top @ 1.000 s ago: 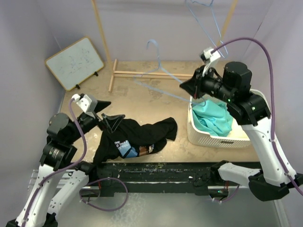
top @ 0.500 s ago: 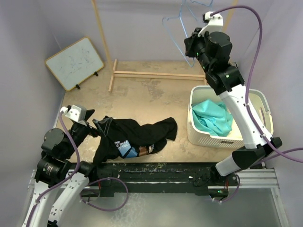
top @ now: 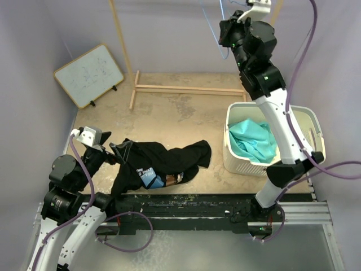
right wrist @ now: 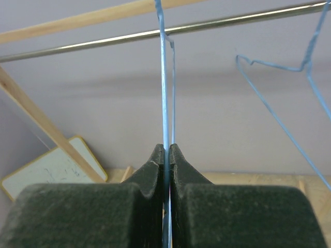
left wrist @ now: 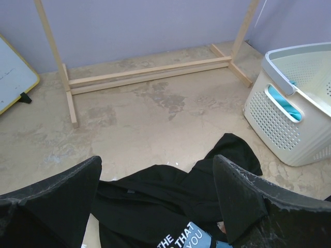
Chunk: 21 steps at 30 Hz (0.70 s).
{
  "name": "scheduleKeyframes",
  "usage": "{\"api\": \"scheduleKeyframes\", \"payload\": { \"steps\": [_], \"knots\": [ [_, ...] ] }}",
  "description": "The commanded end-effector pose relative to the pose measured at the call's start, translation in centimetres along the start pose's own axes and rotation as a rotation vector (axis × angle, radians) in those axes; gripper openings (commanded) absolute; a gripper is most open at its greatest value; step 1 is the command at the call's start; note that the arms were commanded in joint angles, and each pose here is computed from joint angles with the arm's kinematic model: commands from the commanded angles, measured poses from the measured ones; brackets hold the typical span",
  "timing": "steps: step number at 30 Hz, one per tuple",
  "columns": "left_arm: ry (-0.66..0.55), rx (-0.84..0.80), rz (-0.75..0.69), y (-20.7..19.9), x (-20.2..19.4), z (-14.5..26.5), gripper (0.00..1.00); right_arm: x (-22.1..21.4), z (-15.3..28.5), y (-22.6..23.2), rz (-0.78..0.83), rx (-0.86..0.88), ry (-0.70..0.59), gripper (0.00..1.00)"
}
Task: Remove the t-shirt from the hanger
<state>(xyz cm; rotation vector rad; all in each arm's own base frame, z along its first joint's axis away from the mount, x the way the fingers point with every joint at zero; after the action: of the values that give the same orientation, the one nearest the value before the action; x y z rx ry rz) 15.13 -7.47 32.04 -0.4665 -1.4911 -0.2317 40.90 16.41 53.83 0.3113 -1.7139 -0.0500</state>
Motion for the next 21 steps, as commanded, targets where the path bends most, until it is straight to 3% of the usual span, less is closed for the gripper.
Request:
{"api": "scheduleKeyframes", "payload": {
  "steps": [1, 8, 11, 12, 13, 14, 21],
  "knots": [
    [-0.021, 0.008, -0.002, 0.1, 0.5, -0.1, 0.91, -0.5, -2.3, 0.2, -0.004, -0.012, -0.015, 0.0],
    [-0.012, 0.004, -0.001, 0.1, 0.3, -0.2, 0.91, -2.5, -3.1, 0.3, 0.006, 0.003, 0.034, 0.03],
    [-0.018, 0.004, -0.001, 0.0, 0.4, -0.2, 0.91, -3.2, -1.8, 1.3, 0.014, 0.1, 0.083, 0.38],
    [-0.018, 0.003, -0.001, 0.0, 0.4, -0.2, 0.91, -3.6, -1.1, 1.6, 0.018, 0.138, 0.103, 0.73],
    [-0.019, 0.005, -0.001, 0.1, 0.4, -0.1, 0.92, -3.7, -0.4, 1.7, 0.018, 0.159, 0.112, 0.93],
    [-0.018, 0.006, -0.001, 0.1, 0.4, -0.1, 0.92, -4.0, 0.4, 1.6, 0.021, 0.174, 0.128, 0.99],
    [-0.02, 0.005, 0.0, 0.0, 0.5, -0.1, 0.93, -9.2, 8.3, 4.3, -0.036, 0.471, 0.292, 1.0]
  ]
}}
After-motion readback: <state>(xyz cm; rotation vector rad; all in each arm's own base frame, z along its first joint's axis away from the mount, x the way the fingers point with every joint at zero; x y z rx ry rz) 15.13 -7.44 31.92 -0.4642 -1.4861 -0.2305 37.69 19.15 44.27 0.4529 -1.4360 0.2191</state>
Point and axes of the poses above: each gripper's point midway between its finger pads, its own z axis back along the fingers, its own y axis along the line the jaws close on, x = y × z, the point moved 4 cm from there along z, back along the fingers, and after that the axes turned 2 degrees about z, right-handed, at the moved point
